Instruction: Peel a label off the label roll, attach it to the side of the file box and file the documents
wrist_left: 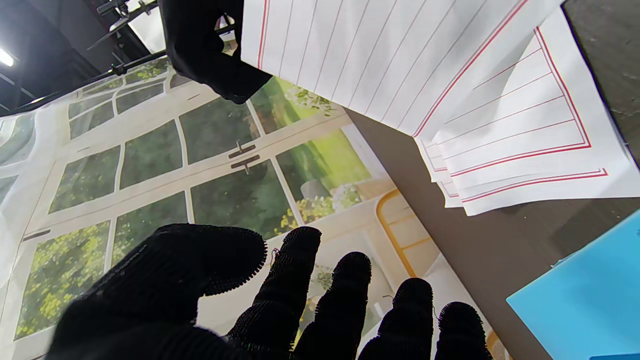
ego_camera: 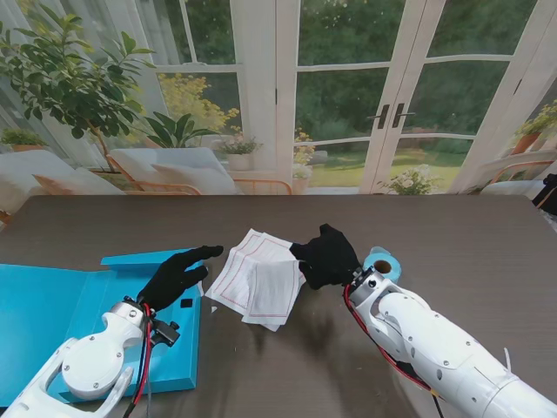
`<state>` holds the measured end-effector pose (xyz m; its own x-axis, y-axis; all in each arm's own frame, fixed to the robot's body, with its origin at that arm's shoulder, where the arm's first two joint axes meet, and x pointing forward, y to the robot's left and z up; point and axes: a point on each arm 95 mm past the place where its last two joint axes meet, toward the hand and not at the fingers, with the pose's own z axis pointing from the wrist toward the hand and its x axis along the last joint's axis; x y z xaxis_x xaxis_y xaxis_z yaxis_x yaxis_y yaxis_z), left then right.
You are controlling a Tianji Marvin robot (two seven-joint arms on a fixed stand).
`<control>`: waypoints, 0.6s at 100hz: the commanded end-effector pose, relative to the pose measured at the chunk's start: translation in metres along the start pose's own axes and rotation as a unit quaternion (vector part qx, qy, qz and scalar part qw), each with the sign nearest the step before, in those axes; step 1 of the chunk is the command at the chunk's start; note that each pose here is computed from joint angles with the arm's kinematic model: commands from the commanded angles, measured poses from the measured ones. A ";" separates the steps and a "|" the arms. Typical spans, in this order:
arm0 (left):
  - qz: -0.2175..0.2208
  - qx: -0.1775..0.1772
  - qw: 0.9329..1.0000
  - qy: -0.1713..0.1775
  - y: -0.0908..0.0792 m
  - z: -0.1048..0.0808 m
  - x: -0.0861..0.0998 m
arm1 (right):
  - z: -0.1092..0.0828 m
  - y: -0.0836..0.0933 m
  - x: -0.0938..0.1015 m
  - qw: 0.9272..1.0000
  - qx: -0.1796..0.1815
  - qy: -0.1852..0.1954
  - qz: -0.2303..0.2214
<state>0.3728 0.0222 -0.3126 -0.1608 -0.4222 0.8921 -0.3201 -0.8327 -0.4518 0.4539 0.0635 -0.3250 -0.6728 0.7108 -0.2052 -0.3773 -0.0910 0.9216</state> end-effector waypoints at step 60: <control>-0.047 -0.029 0.998 -0.026 -0.002 0.024 -0.004 | 0.019 0.048 -0.001 0.998 -0.065 0.010 -0.003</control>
<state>0.3924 0.0218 -0.3164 -0.0906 -0.3826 0.9195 -0.3513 -0.8516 -0.3890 0.4505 0.0659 -0.2836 -0.6722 0.7085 -0.2148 -0.4532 -0.1643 0.8761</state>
